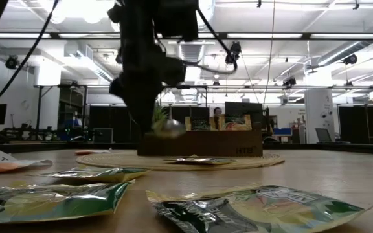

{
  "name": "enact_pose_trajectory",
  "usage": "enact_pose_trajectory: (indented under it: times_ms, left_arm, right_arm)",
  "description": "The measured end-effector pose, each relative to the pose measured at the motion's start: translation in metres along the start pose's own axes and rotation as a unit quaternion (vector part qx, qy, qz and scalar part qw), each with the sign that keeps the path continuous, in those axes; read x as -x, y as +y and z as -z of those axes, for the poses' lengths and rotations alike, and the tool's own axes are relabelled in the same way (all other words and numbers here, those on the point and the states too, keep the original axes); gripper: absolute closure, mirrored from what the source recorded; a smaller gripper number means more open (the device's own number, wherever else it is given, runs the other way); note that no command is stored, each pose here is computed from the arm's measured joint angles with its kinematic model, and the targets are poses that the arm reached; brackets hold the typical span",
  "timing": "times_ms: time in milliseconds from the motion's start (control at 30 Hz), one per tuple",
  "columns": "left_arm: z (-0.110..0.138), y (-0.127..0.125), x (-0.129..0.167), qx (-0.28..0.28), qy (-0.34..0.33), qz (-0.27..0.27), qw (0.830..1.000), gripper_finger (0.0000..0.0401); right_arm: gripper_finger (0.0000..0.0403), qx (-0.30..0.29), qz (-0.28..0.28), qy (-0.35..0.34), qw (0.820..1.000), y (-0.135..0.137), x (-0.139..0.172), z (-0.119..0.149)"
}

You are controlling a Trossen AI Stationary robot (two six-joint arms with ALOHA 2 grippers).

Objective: Pick & Place Tea
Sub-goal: Put the yellow tea bag into the middle section of the wooden organizer

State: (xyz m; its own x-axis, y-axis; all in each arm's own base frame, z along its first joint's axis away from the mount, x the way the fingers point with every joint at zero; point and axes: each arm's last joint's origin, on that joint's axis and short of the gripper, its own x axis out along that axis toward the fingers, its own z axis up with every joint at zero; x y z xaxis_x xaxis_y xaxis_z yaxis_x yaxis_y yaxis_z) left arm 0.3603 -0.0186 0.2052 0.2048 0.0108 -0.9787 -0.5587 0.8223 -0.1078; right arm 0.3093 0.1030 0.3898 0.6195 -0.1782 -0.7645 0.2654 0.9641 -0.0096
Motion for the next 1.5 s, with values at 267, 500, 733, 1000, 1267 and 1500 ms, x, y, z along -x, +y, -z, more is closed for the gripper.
enact_pose_trajectory:
  times_ms: [267,500,733,1000,1267,1500]
  left_arm:
    - [0.005,0.006,0.051,-0.014,-0.062,0.042,0.997,0.0401]
    - [0.014,0.015,0.095,-0.07,-0.13,0.058,0.987,0.0401]
    - [0.024,0.021,0.126,-0.17,-0.184,0.064,0.966,0.0401]
    - [0.024,0.018,0.142,-0.245,-0.222,0.067,0.942,0.0401]
    - [0.023,0.016,0.149,-0.306,-0.237,0.059,0.92,0.0401]
    - [0.022,0.015,0.153,-0.337,-0.248,0.054,0.907,0.0401]
  right_arm:
    - [0.0183,-0.003,0.0,0.0,1.0,0.0,0.0,0.0]
    - [0.0183,-0.084,-0.001,-0.004,0.996,-0.001,-0.001,-0.002]
    - [0.0183,-0.159,-0.027,-0.044,0.986,-0.001,-0.002,-0.013]
    - [0.0183,-0.229,-0.044,-0.058,0.971,-0.012,-0.007,-0.024]
    - [0.0183,-0.314,-0.053,-0.033,0.947,-0.023,-0.019,-0.025]
    - [0.0183,-0.358,-0.069,-0.016,0.931,-0.029,-0.026,-0.027]
